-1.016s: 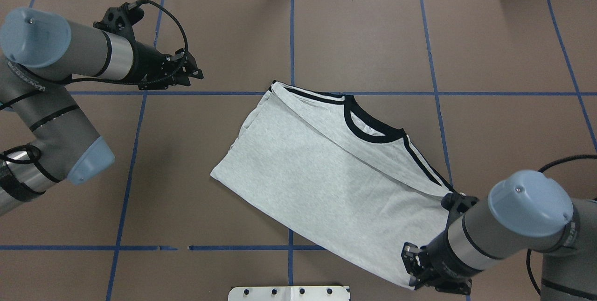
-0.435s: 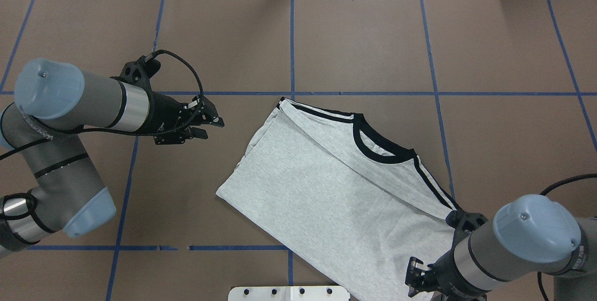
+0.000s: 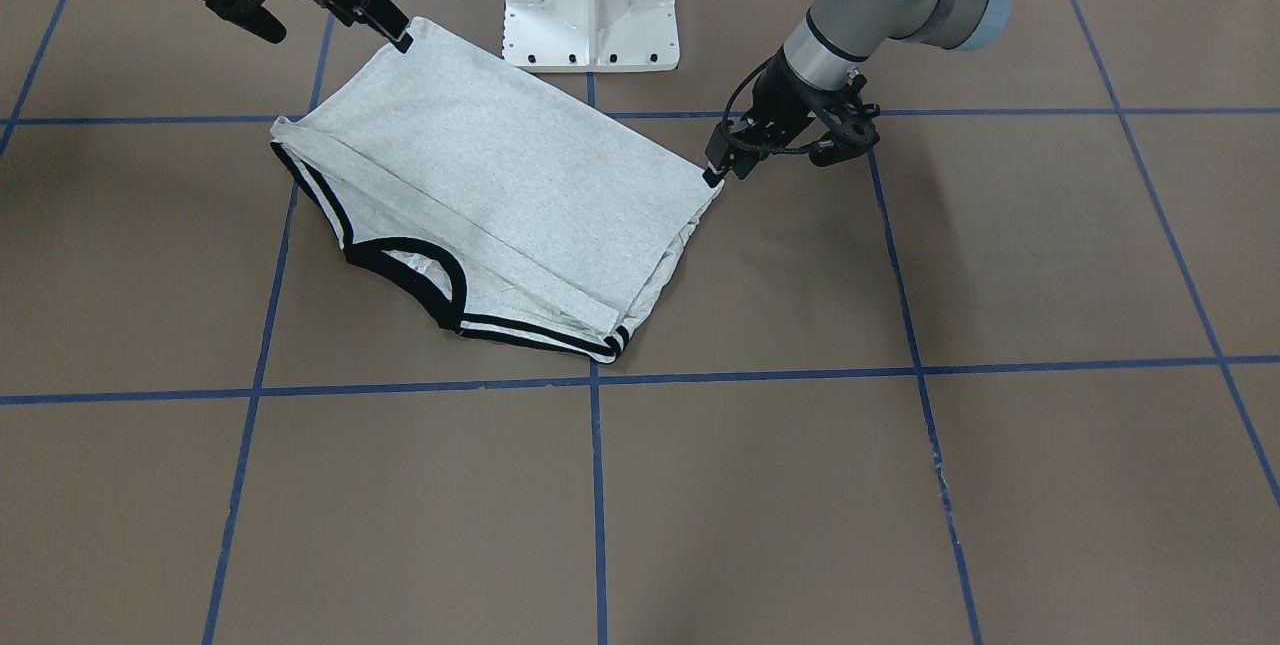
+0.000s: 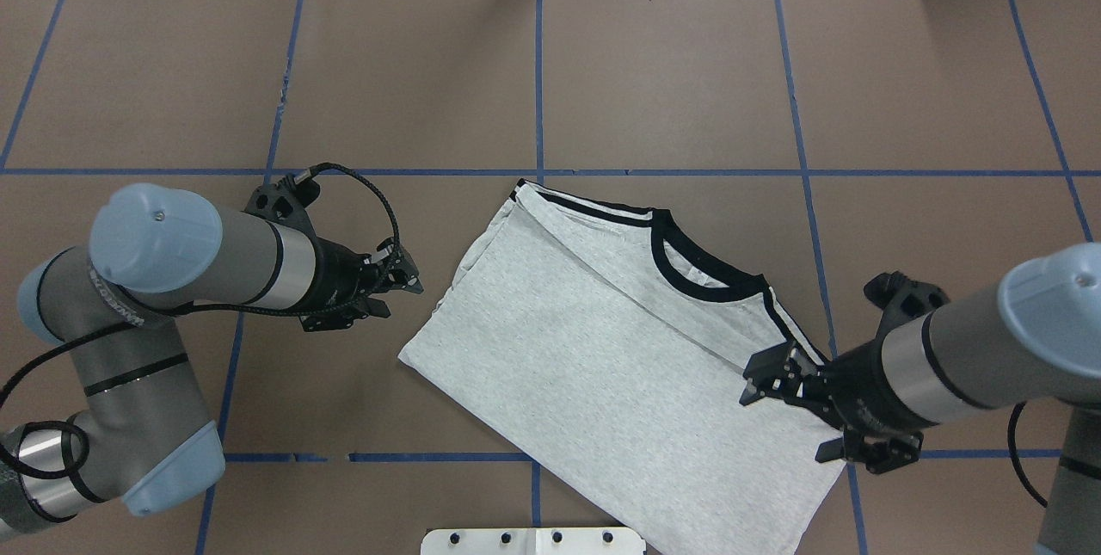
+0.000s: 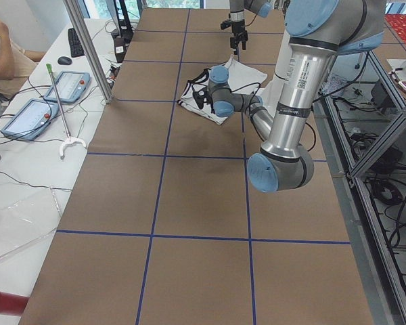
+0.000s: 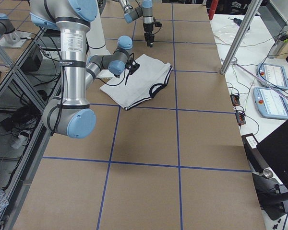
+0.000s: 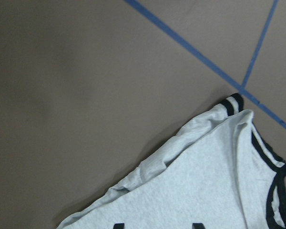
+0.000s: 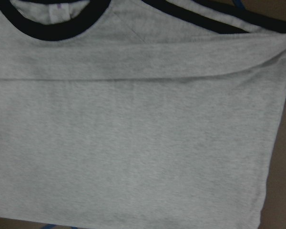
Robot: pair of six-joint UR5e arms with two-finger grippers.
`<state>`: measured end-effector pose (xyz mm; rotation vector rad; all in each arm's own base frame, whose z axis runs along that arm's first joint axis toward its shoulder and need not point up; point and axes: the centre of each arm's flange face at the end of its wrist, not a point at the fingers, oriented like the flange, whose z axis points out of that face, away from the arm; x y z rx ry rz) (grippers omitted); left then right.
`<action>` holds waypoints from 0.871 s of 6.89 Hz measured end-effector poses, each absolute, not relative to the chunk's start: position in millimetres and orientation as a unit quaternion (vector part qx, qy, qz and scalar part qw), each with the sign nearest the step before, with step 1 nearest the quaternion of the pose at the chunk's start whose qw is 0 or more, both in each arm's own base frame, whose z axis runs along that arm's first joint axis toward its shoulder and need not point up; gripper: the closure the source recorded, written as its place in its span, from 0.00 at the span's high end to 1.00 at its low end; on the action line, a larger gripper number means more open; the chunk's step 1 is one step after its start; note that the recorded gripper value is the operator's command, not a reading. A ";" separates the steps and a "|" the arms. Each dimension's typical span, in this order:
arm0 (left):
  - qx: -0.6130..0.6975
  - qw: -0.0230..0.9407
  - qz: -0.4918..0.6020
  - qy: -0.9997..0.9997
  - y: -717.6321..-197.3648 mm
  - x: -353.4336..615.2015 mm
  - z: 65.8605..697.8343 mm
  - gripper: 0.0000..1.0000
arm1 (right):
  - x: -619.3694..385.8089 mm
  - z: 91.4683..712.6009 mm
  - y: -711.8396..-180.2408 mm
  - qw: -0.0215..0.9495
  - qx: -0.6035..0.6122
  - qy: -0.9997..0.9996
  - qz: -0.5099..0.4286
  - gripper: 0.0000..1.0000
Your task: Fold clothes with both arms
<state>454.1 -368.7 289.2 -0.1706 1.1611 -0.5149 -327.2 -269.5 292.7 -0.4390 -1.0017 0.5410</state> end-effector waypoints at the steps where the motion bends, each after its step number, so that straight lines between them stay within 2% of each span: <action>1: -0.078 0.811 -0.247 0.524 -364.7 462.1 295.2 0.57 | -312.0 287.6 -292.3 0.809 -0.188 -0.482 0.278 1.00; 6: -0.092 0.832 -0.238 0.492 -345.9 496.6 309.6 0.56 | -308.6 290.1 -335.2 0.798 -0.165 -0.487 0.314 1.00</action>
